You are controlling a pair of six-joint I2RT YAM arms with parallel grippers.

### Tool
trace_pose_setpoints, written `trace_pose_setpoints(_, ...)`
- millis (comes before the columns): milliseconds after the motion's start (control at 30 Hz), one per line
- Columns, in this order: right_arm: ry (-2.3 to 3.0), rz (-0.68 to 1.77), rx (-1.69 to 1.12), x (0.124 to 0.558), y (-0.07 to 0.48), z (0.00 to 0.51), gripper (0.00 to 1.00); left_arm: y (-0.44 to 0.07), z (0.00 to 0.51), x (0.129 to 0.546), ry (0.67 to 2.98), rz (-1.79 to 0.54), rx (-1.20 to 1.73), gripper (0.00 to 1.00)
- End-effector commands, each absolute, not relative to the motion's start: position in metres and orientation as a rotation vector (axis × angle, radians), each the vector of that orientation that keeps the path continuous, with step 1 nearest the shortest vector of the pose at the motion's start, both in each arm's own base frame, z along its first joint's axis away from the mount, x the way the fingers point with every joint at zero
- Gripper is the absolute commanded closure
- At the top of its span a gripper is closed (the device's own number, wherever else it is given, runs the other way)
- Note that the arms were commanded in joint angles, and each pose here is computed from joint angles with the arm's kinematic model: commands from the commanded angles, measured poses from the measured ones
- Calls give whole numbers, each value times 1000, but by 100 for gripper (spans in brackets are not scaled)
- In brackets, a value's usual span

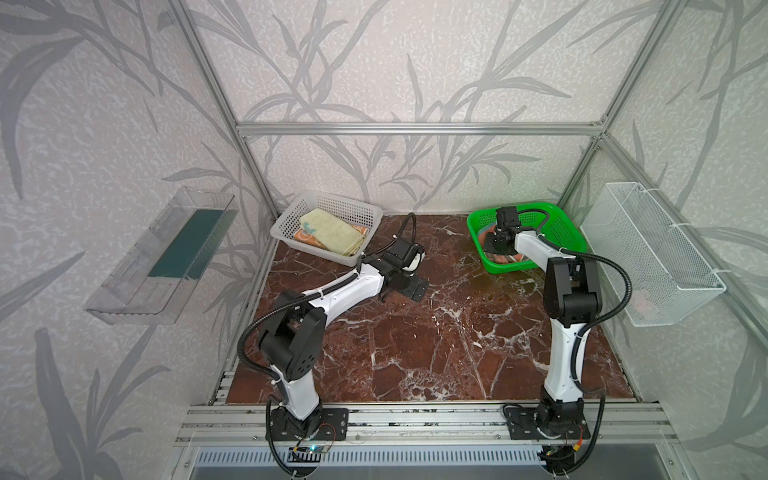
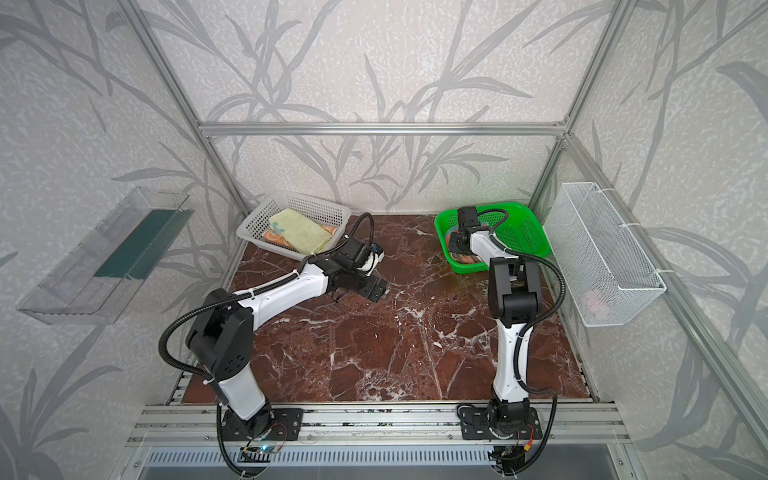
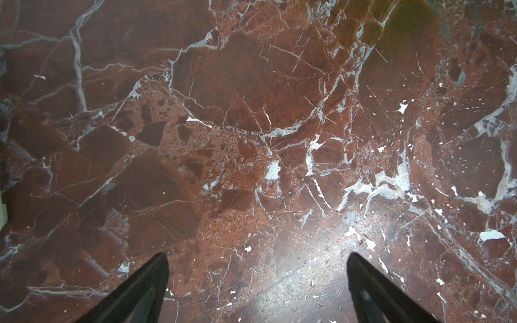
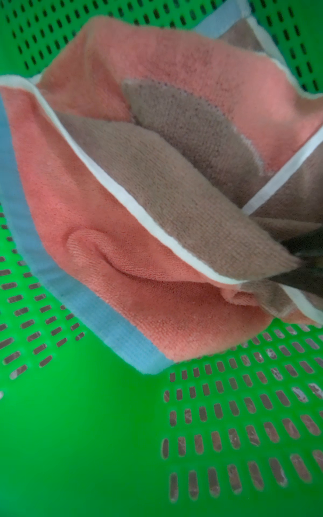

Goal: Fold and stack the towels
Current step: 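Lift the pink-brown towel out of the green basket with the right gripper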

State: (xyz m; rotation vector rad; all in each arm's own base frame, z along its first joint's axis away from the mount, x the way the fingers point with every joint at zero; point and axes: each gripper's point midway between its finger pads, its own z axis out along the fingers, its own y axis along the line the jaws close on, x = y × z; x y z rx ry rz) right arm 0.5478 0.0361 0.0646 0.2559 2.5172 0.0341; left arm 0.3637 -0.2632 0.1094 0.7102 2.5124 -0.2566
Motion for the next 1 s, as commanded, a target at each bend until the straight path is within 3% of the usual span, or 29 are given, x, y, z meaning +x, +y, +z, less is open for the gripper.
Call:
trace_pose_setpoints(0, 2391, -14, 212, 550, 28, 118, 100, -262, 115, 369, 2502, -227, 693, 1)
trace_pose_setpoints(467, 2072, 41, 20, 524, 49, 248, 100, -258, 126, 371, 2443, -216, 672, 1)
trace_pose_setpoints(967, 1730, 141, -398, 440, 165, 381, 100, -236, 166, 368, 2228, -191, 573, 1)
